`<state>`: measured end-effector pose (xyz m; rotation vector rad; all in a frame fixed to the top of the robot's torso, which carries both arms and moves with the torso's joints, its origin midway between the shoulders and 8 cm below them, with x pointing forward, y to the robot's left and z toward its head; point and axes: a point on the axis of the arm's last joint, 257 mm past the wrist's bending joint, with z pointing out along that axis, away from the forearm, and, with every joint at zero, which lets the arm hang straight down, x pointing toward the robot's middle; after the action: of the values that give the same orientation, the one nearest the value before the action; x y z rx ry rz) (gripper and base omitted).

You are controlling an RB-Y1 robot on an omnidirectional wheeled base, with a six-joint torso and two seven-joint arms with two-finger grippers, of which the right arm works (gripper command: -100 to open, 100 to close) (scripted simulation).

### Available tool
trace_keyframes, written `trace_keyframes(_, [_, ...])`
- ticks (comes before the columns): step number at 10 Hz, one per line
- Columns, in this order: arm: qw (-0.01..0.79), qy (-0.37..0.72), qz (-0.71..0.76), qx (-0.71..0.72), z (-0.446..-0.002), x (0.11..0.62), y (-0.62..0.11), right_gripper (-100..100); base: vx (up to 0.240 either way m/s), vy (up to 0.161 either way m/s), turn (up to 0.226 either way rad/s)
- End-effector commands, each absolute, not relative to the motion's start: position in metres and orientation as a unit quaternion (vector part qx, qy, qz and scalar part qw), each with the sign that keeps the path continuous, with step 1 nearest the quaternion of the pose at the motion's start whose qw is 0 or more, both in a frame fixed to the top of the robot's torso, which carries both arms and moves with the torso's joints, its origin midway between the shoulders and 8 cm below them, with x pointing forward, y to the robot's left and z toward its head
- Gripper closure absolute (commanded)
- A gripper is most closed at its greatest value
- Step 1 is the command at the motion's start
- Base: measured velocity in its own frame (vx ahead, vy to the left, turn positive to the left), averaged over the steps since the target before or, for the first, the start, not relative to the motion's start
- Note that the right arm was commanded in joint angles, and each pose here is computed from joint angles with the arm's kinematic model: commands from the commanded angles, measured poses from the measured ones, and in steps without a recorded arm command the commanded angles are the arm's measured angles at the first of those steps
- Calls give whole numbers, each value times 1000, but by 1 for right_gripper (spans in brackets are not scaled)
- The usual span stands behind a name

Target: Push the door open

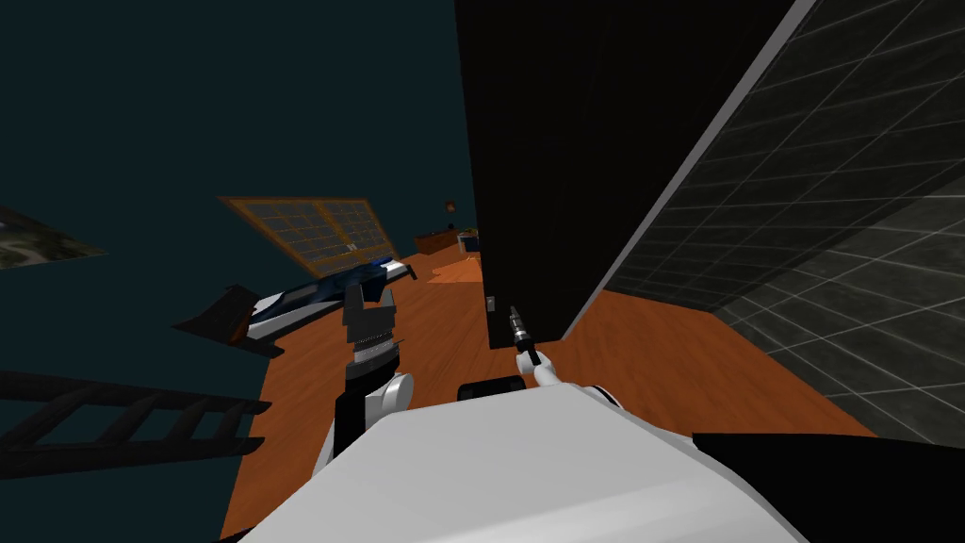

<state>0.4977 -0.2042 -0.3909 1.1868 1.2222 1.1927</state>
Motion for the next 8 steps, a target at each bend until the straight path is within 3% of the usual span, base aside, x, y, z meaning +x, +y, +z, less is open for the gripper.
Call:
trace_keyframes(1, [502,505,499,494,-391,497,-196,-100,-163,191,-15])
trace_keyframes(6, [497,504,504,496,-392,496,-187,-100,-88,137,-12])
trace_keyframes(8, [504,507,497,492,-391,497,-200,-100,19,11,-3])
